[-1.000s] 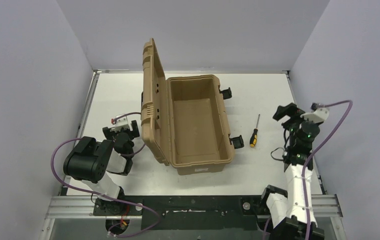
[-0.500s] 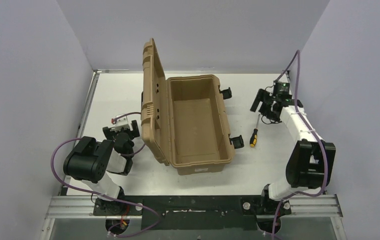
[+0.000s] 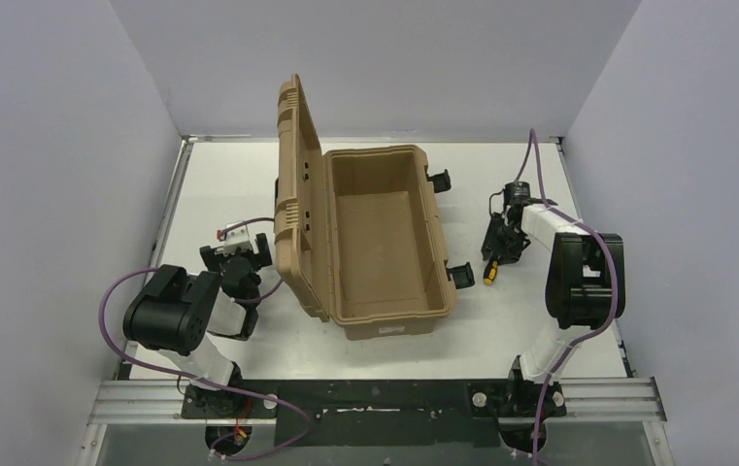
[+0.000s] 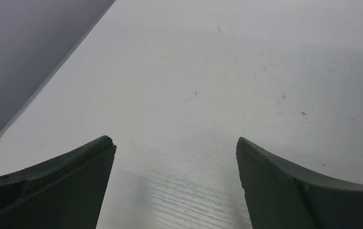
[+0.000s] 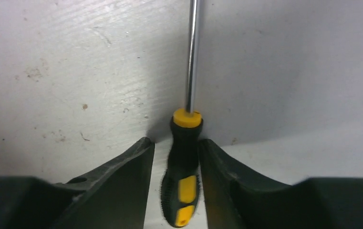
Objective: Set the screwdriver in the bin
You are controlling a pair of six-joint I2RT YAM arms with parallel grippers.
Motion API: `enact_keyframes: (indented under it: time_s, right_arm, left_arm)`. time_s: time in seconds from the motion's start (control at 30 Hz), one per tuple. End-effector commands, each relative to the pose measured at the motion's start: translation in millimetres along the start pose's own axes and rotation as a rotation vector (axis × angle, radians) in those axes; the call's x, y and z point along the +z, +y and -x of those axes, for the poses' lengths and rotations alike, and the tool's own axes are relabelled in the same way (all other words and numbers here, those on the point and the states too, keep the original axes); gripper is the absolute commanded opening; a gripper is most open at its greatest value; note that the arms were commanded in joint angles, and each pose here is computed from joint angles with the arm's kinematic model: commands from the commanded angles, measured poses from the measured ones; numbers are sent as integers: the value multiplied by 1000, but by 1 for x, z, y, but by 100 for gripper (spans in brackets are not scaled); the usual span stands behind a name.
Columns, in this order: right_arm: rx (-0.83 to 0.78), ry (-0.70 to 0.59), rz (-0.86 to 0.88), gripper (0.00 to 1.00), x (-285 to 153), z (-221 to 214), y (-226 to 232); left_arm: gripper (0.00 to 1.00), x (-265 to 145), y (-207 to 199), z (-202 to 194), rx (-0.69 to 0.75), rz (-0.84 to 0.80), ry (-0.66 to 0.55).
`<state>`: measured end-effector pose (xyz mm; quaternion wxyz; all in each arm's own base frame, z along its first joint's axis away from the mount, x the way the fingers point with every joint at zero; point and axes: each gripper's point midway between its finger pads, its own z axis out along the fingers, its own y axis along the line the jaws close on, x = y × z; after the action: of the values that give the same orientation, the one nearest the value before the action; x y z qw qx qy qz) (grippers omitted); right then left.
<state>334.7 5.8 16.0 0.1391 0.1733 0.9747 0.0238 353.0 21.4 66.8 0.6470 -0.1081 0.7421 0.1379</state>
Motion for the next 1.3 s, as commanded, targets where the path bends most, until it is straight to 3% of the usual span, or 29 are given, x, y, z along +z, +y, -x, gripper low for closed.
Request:
enact_keyframes:
  time_s: [0.0,0.1,0.37,0.53,0.7,0.8,0.93,1.27]
  right_arm:
    - [-3,31,-25,31,12,-8,-3]
    - [-20,27,-24,0,0,-3,0]
    - [-39,-235,31,0,-123,80,25]
    - [-135,-444,179,0,-228,116,106]
    - [-258,-536,375,0,-280,93,216]
    - [-335,-499,444,0,-268,62,268]
    - [-425,-393,410,0,-217,20,302]
    - [-523,-178,258,0,-84,-52,293]
  left_arm:
    - [97,7,-3,16,-27,1,-47]
    - [97,7,-3,16,-27,0,-46]
    - [97,7,-2,16,-26,3,-51]
    - [97,7,-2,16,-26,4,-52]
    - [97,7,-2,16,-25,3,-51]
    - [97,7,-2,16,-24,2,-49]
    - [97,7,-3,16,-26,0,-46]
    - [97,7,-3,16,-28,0,-45]
